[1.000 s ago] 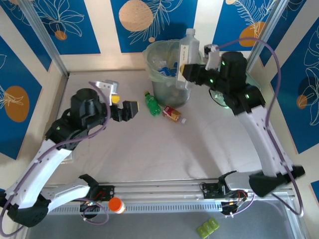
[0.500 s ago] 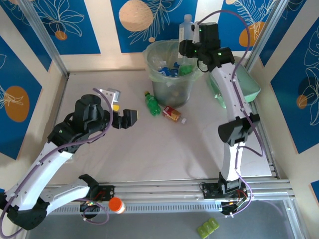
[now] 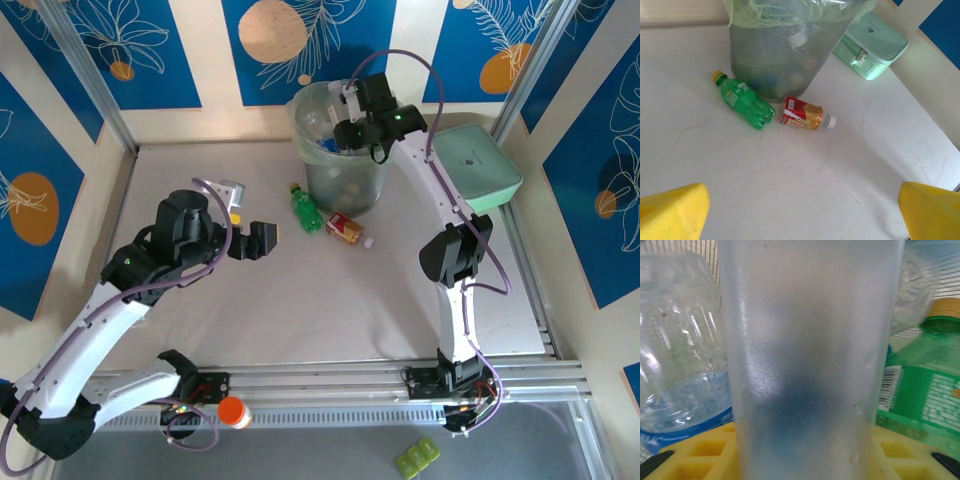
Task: Put the plastic bottles in the bin
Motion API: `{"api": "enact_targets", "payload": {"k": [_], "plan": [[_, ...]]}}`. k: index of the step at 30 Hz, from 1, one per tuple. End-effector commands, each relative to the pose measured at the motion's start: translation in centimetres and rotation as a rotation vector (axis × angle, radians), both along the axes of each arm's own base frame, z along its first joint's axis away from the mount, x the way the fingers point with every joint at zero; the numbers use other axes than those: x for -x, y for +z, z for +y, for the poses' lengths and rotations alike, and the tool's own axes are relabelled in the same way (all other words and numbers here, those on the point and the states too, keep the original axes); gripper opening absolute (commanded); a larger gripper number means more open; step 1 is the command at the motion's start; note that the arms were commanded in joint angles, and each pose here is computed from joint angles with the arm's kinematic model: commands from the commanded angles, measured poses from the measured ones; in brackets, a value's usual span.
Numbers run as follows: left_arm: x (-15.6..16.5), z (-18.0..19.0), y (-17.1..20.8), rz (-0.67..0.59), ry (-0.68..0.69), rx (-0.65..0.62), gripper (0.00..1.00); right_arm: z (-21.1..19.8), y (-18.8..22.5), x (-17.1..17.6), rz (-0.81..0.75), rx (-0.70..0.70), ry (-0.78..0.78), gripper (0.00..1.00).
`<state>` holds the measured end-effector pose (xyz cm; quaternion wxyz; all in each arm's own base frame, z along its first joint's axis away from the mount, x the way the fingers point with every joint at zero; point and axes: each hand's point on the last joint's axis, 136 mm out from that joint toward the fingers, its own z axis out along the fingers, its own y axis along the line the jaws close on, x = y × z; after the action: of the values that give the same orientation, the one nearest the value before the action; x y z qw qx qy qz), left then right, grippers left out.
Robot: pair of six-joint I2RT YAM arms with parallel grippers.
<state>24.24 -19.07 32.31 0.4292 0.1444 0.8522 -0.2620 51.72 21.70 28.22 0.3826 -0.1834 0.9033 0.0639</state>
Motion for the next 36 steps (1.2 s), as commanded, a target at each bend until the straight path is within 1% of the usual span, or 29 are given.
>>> {"api": "enact_targets", "payload": {"k": [1,4,7,10,13,16,19,21,24,26,28,31,34,36], "plan": [[-0.1,-0.3,-0.8,0.005,-0.017,-0.021,0.96,1.1,2.0,0.2,-0.074,0.038,0.099,0.52],[-0.2,-0.3,-1.3,0.016,-0.013,-0.024,0.96,1.3,2.1,0.1,-0.071,0.026,0.100,0.66],[-0.1,-0.2,-1.3,0.015,-0.007,-0.028,0.97,1.4,2.9,0.2,-0.083,0.021,0.097,0.73],[-0.1,0.1,-1.2,0.006,0.002,-0.039,0.97,1.4,4.3,0.7,-0.106,0.002,0.104,0.74],[-0.3,0.2,-1.1,0.000,0.008,-0.041,0.97,1.8,6.4,1.3,-0.118,-0.098,0.129,0.74],[-0.4,0.1,-1.0,0.000,0.012,-0.038,0.97,1.0,7.7,0.4,-0.138,-0.159,0.091,0.71],[-0.6,0.3,-0.9,-0.005,0.029,-0.034,0.97,0.2,7.1,-1.1,-0.118,-0.183,0.039,0.65],[-0.6,0.4,-0.8,-0.005,0.037,-0.031,0.97,-0.4,5.8,-1.9,-0.087,-0.199,0.006,0.62],[-0.6,0.6,-0.7,-0.004,0.044,-0.028,0.97,-0.8,3.5,-2.7,-0.027,-0.210,-0.022,0.55],[-0.6,0.6,-0.9,0.000,0.050,-0.030,0.97,-0.2,1.6,-2.9,0.019,-0.207,-0.011,0.48],[-0.6,0.7,-1.1,0.006,0.054,-0.033,0.97,0.3,-0.3,-2.9,0.063,-0.201,0.001,0.46],[-0.7,0.8,-1.4,0.012,0.061,-0.035,0.97,0.8,-2.4,-2.8,0.104,-0.168,0.006,0.37],[-0.7,0.8,-1.6,0.019,0.064,-0.035,0.97,0.9,-2.8,-2.7,0.106,-0.147,0.005,0.36],[-0.8,1.0,-1.7,0.019,0.077,-0.037,0.97,0.8,-1.8,-2.6,0.077,-0.130,0.000,0.36]]}}
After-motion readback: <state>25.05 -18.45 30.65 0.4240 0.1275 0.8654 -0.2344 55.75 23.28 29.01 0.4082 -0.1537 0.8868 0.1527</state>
